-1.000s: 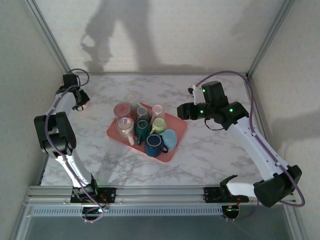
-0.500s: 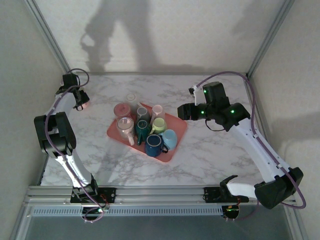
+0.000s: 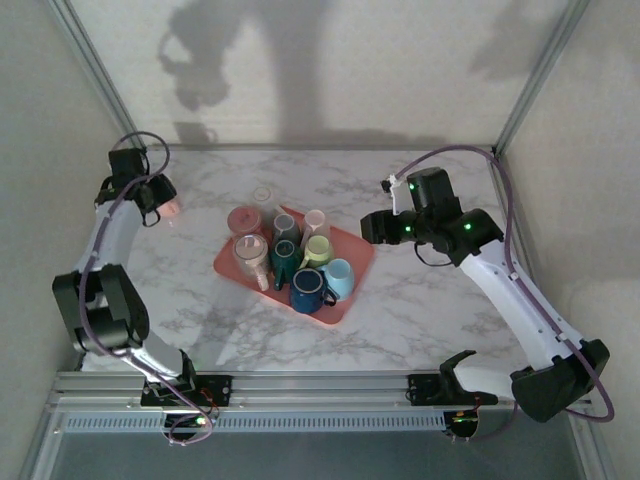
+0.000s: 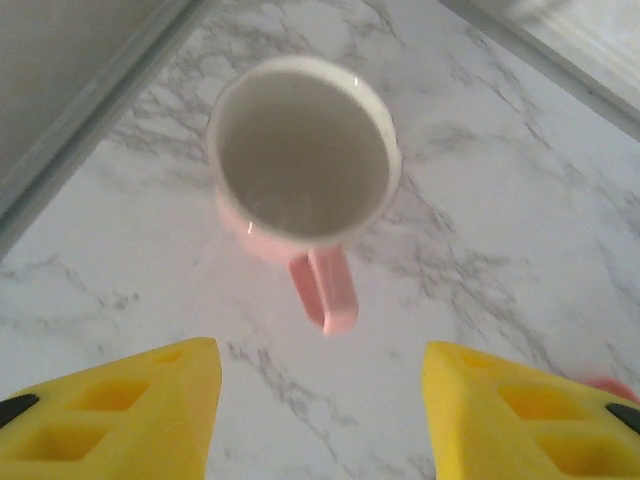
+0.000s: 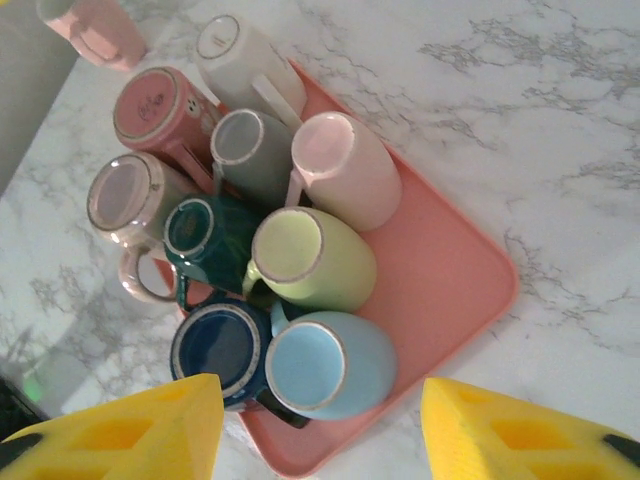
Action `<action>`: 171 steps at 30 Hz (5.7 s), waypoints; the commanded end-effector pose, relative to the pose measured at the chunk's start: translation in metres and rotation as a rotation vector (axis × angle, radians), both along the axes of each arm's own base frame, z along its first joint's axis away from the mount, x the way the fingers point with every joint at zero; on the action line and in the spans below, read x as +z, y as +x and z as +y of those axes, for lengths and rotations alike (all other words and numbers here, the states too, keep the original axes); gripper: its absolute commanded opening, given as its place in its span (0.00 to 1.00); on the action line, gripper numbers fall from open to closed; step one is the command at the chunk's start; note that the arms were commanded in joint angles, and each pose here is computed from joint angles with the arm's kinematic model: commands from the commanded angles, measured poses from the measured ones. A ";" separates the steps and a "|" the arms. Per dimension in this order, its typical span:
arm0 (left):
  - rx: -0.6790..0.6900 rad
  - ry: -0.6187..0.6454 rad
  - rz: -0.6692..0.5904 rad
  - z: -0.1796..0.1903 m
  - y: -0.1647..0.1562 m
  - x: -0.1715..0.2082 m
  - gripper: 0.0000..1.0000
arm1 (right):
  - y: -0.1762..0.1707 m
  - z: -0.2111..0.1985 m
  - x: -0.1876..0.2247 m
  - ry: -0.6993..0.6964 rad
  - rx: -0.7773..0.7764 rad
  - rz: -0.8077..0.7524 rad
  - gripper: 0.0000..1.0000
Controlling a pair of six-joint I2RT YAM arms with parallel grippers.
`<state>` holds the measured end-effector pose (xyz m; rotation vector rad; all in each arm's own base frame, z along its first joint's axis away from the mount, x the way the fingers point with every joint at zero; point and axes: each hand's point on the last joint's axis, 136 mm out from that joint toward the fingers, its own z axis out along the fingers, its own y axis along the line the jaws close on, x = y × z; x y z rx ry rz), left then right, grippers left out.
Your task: Turn the mug right side up
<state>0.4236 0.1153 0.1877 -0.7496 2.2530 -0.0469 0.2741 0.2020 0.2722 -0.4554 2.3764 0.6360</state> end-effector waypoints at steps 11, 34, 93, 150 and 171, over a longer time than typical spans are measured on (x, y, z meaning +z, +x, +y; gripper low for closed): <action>-0.437 -0.288 -0.105 -0.157 -0.083 0.025 0.58 | -0.033 0.009 -0.074 -0.028 -0.053 0.264 0.66; -0.764 -0.409 -0.164 -0.227 -0.119 0.036 0.63 | -0.026 0.060 -0.156 0.165 -0.309 0.603 0.70; -0.754 -0.451 -0.224 -0.237 -0.120 0.040 0.64 | 0.016 0.046 -0.122 0.312 -0.455 0.646 0.70; -0.761 -0.450 -0.211 -0.243 -0.116 0.031 0.64 | 0.021 -0.023 -0.131 -0.077 -0.283 0.297 0.61; -0.784 -0.452 -0.219 -0.247 -0.118 0.034 0.64 | 0.014 0.004 -0.153 -0.319 -0.223 0.284 0.47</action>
